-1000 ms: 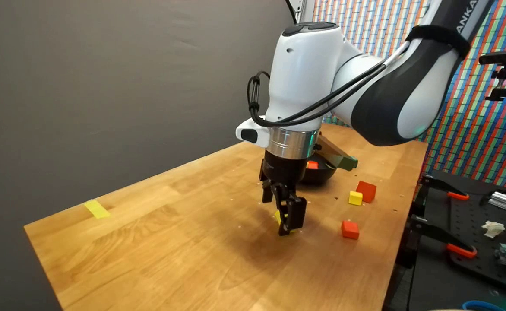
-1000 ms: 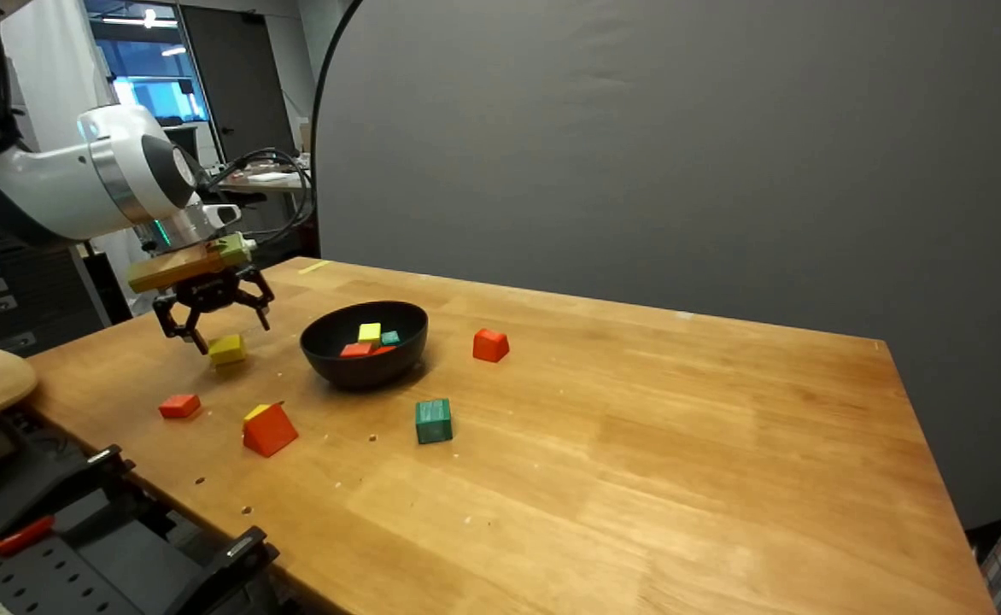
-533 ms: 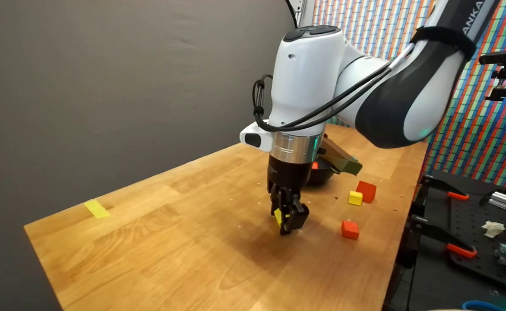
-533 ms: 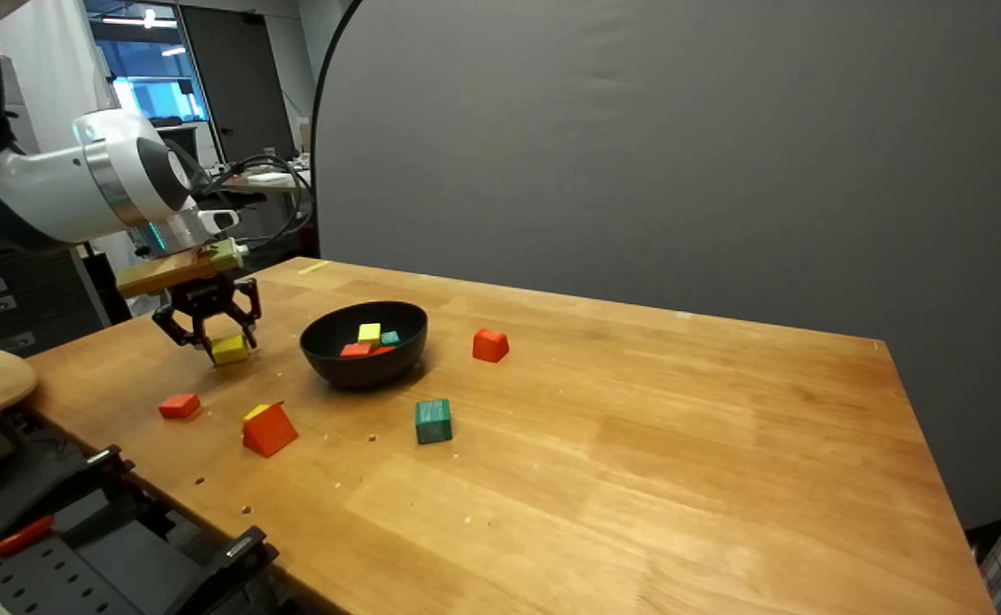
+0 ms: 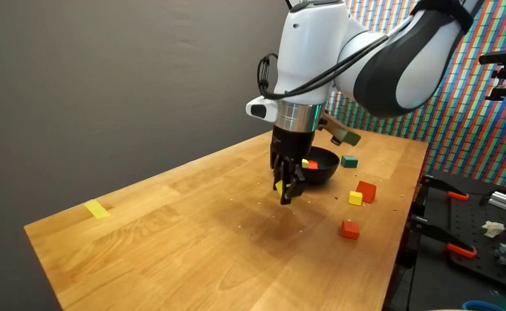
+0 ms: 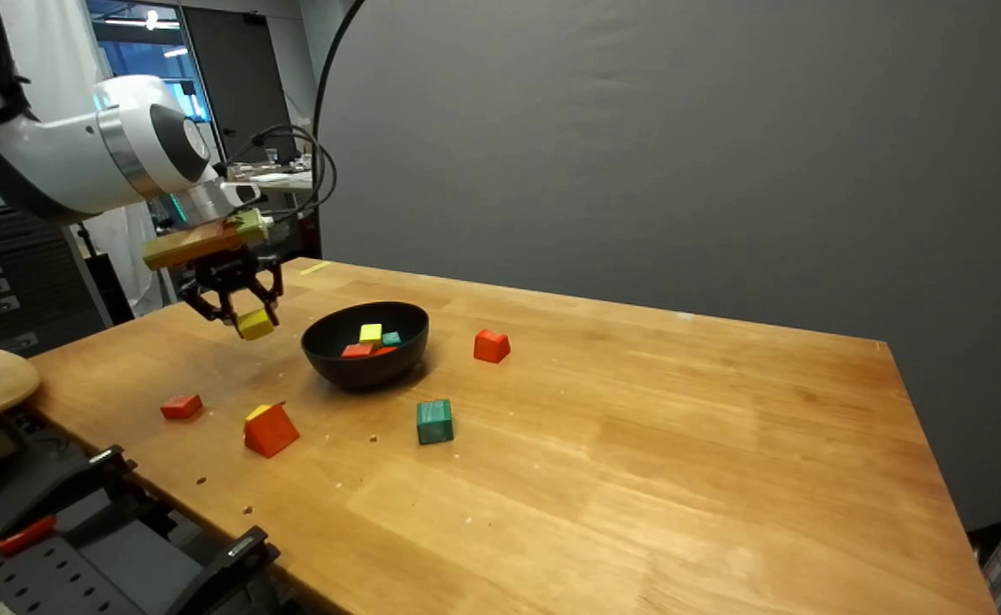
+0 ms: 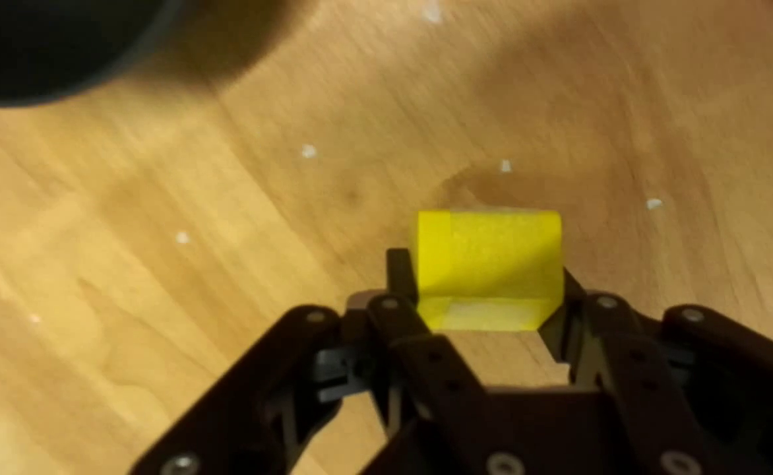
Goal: Put all the blocks in the bowl
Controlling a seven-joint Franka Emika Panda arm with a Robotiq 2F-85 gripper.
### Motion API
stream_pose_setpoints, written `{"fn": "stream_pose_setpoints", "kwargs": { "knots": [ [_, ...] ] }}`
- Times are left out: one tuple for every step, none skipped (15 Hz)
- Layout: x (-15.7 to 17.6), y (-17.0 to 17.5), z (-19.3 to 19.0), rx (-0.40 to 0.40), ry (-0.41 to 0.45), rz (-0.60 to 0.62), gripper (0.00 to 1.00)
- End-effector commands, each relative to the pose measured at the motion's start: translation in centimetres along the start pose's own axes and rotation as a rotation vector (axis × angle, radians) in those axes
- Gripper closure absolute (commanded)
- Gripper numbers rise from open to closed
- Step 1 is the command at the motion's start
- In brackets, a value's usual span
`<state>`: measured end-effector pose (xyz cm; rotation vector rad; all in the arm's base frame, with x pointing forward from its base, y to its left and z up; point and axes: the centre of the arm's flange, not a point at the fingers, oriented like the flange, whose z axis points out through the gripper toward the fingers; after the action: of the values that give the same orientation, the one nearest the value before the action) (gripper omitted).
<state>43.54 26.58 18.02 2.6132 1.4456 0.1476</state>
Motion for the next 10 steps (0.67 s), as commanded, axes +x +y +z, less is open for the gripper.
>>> {"fn": "stream_pose_setpoints", "kwargs": {
  "knots": [
    [-5.2,4.8,-6.3,-0.065,0.008,-0.008,0.66],
    [-6.7,6.4,-7.2,-0.075,0.012,0.006,0.66],
    [-8.4,8.4,-7.6,-0.072,0.007,0.021,0.68],
    [-9.7,10.1,-7.6,-0.063,0.012,0.025,0.71],
    [-10.7,11.4,-6.9,-0.059,0.01,0.035,0.76],
    [-11.7,12.6,-6.1,-0.055,0.009,0.045,0.76],
    [-12.6,13.5,-5.1,-0.051,0.012,0.058,0.75],
    [-13.4,14.2,-4.4,-0.042,0.015,0.067,0.74],
    [-13.9,14.6,-3.6,-0.034,0.029,0.079,0.39],
    [-14.3,14.8,-3.2,-0.028,0.048,0.089,0.27]
  ]
}}
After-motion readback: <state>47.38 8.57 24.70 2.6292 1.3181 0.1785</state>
